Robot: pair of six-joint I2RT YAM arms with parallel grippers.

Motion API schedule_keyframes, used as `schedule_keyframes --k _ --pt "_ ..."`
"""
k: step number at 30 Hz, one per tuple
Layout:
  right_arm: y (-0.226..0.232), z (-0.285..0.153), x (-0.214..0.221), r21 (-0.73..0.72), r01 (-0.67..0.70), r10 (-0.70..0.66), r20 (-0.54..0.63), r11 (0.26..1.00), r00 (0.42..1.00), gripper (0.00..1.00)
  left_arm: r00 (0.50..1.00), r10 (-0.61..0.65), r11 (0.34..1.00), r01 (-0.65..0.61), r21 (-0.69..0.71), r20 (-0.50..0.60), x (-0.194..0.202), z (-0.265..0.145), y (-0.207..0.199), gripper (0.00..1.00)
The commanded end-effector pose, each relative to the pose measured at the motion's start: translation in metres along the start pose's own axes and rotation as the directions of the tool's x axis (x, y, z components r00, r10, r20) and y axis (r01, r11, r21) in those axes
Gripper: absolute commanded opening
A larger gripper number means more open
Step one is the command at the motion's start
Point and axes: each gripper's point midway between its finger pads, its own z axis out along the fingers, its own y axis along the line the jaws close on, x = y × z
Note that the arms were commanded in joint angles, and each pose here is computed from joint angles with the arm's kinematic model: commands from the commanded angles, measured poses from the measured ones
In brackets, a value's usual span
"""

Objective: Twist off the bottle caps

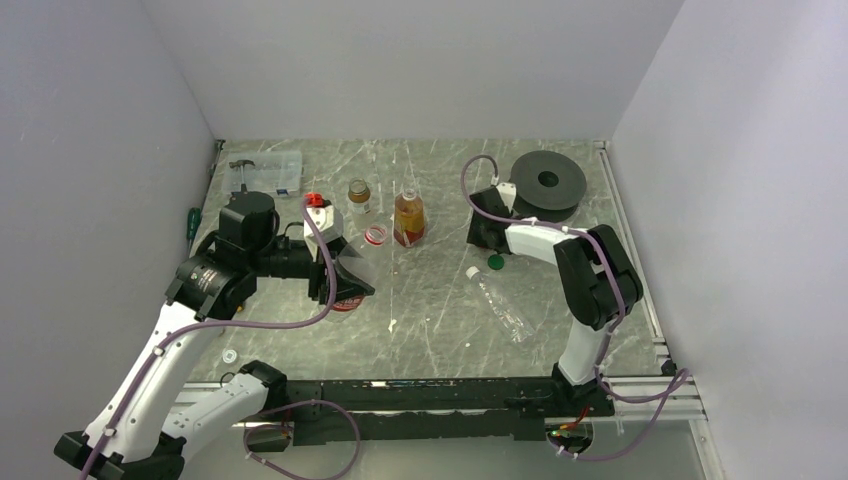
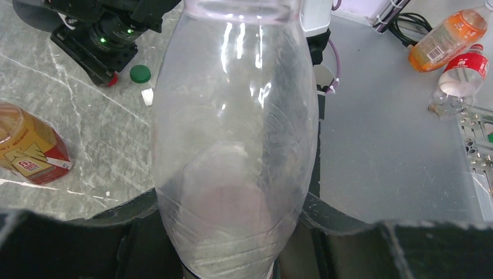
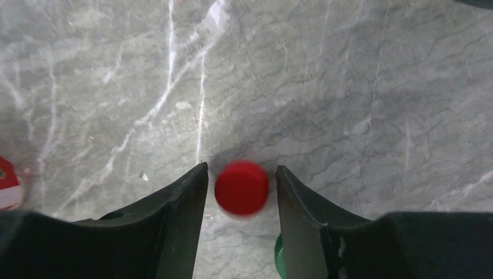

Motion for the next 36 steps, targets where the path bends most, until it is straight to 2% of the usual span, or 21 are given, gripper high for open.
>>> schedule_keyframes --k 1,7,10,13,16,19,22,24,25,29,33,36 --pt "0.005 0.004 0.002 -0.01 -0.027 0.028 0.02 1.0 0.999 0.54 0.999 0.028 1.0 -0.028 0.004 0.03 -0.009 0.001 0.001 0.02" --pt "0.012 -0.021 -0.022 -0.044 -0.039 0.042 0.078 0.998 0.996 0.72 0.999 0.027 1.0 -0.027 0.001 0.03 -0.009 0.0 0.0 0.02" --pt "0.029 -0.062 -0.06 -0.137 -0.049 0.072 0.166 0.989 0.984 0.76 0.999 0.027 1.0 -0.027 -0.015 0.029 -0.007 0.0 0.003 0.02" --pt "0.058 -0.136 -0.107 -0.337 -0.03 0.13 0.278 0.941 0.952 0.83 1.0 0.025 0.999 -0.024 -0.047 0.018 -0.002 0.0 0.009 0.01" --pt "0.087 -0.223 -0.138 -0.573 0.065 0.189 0.373 0.817 0.908 0.93 1.0 0.012 0.995 -0.012 -0.097 0.004 0.007 0.001 0.018 0.01" --pt "0.116 -0.312 -0.145 -0.769 0.219 0.22 0.422 0.601 0.879 0.99 1.0 0.008 0.994 -0.006 -0.112 0.01 0.009 0.001 0.022 0.01" --pt "0.141 -0.384 -0.132 -0.858 0.352 0.212 0.448 0.374 0.868 1.0 1.0 0.002 0.994 0.0 -0.107 0.019 0.008 0.004 0.023 0.01" --pt "0.161 -0.423 -0.115 -0.877 0.414 0.19 0.462 0.243 0.866 1.0 1.0 -0.002 0.995 0.004 -0.103 0.019 0.008 0.005 0.024 0.01" --pt "0.171 -0.436 -0.107 -0.879 0.432 0.176 0.466 0.201 0.867 1.0 1.0 -0.002 0.995 0.004 -0.099 0.021 0.007 0.006 0.024 0.01" --pt "0.198 -0.46 -0.083 -0.889 0.448 0.145 0.458 0.096 0.877 1.0 1.0 0.001 0.995 0.002 -0.098 0.026 0.005 0.006 0.024 0.01" --pt "0.21 -0.467 -0.074 -0.904 0.425 0.14 0.427 0.045 0.894 0.97 1.0 0.006 0.995 -0.003 -0.1 0.029 0.002 0.004 0.022 0.01" --pt "0.22 -0.465 -0.068 -0.91 0.412 0.126 0.413 0.041 0.902 0.91 1.0 0.004 0.995 -0.001 -0.099 0.029 0.002 0.003 0.021 0.01"
